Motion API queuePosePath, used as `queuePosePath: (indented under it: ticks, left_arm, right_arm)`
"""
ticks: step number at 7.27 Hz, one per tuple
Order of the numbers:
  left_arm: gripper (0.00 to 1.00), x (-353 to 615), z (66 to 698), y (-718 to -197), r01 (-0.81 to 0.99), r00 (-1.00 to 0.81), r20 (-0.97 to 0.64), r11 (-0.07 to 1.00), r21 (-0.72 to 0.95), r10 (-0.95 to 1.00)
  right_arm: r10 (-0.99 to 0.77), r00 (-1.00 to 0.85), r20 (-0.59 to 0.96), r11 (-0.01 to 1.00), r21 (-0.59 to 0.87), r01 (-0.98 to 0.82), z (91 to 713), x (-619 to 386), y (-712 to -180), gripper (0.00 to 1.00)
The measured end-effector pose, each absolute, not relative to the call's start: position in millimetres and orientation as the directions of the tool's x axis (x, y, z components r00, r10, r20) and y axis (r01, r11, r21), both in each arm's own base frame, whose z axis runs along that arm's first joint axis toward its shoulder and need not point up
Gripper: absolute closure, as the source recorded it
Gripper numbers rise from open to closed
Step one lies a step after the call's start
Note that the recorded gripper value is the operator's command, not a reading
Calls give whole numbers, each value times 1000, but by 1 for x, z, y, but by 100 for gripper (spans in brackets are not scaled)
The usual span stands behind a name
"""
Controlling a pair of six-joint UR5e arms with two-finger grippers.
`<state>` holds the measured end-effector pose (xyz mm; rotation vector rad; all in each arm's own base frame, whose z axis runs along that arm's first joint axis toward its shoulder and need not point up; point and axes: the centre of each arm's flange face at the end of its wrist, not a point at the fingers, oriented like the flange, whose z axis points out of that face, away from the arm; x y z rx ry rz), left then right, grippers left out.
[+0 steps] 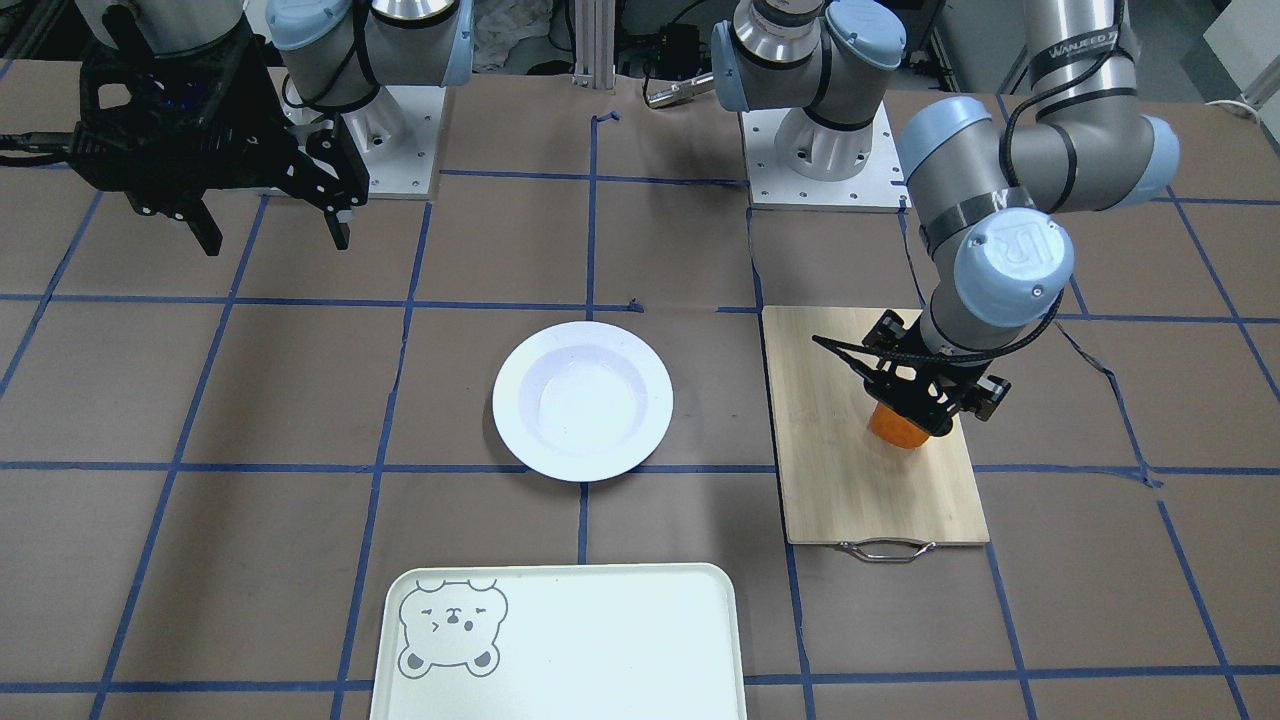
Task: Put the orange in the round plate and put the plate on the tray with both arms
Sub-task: 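Lower the left gripper onto the orange on the cutting board and grasp it, then carry the orange with the left gripper onto the white plate and release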
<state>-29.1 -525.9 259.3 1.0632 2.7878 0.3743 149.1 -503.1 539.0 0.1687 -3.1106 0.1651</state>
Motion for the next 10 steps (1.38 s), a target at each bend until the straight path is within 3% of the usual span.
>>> queuePosePath:
  ticks: [1,3,4,7,10]
  left_arm:
    - [13,-26,235,-525,654,-723,-35,699,289,690]
    - [86,-23,209,-530,665,-708,-47,687,292,705]
    - [100,-23,206,-533,669,-703,-53,685,289,709]
    - [100,-33,229,-542,572,-798,-44,779,256,601]
    - [100,-106,277,-547,283,-959,90,926,250,269]
  right_arm:
    - [-106,-994,26,988,-107,-108,539,149,-503,0]
    - [-110,-994,21,988,-104,-111,539,151,-502,0]
    - [-109,-994,21,988,-104,-110,539,151,-502,0]
    - [-106,-994,20,989,-103,-107,538,151,-503,0]
    - [-104,-994,20,989,-100,-105,537,150,-502,0]
